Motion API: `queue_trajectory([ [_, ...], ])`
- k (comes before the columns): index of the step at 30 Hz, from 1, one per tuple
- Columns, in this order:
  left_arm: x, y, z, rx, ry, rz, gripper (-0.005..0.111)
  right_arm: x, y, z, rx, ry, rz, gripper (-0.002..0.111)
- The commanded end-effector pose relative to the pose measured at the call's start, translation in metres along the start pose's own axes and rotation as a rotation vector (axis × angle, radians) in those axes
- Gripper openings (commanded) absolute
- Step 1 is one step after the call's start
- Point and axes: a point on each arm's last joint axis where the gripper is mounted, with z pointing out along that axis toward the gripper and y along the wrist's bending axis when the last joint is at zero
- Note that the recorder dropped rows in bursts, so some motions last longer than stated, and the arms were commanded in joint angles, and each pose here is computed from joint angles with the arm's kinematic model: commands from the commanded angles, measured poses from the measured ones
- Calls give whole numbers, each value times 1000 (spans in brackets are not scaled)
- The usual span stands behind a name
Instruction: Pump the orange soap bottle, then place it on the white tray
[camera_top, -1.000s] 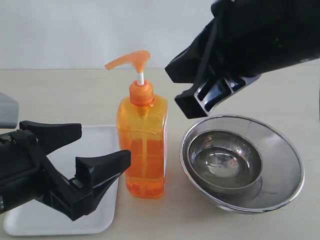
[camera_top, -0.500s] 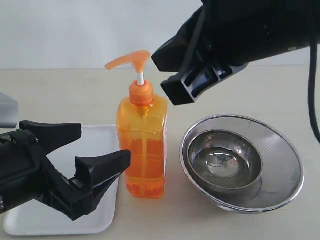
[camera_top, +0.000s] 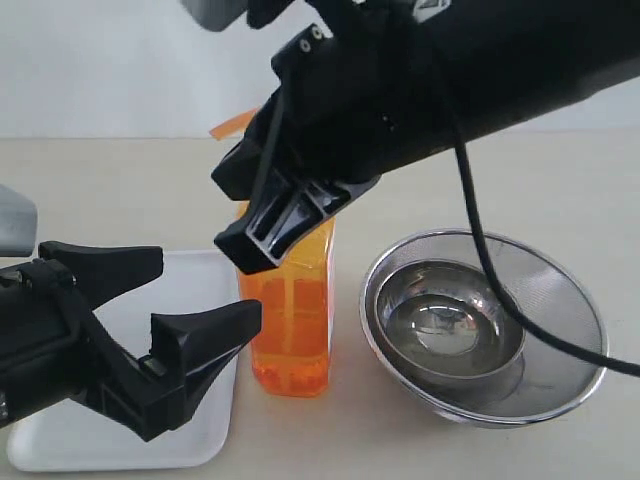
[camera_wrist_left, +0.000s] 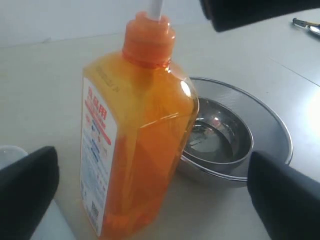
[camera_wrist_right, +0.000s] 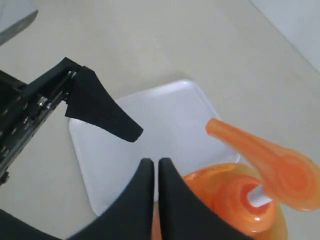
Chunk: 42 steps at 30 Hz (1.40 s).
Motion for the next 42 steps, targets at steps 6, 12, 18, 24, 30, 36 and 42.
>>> queue_trajectory([
  [6, 0, 0, -1, 1, -10, -9, 95, -10, -4, -2, 61, -87, -7, 0],
  [12, 1, 0, -1, 3, -3, -9, 95, -9, -8, 6, 84, -93, -8, 0],
  [18, 1, 0, -1, 3, -1, -9, 95, -5, -13, 23, 111, -90, -7, 0],
  [24, 1, 0, -1, 3, -1, -9, 95, -9, -18, 24, 156, -137, 1, 0],
  [30, 1, 0, -1, 3, -1, -9, 95, -12, -20, 23, 183, -168, 11, 0],
  [36, 1, 0, -1, 3, -1, -9, 95, -12, -20, 23, 183, -169, 18, 0],
  [42, 1, 0, -1, 3, -1, -9, 95, -9, -16, 22, 138, -129, 34, 0],
])
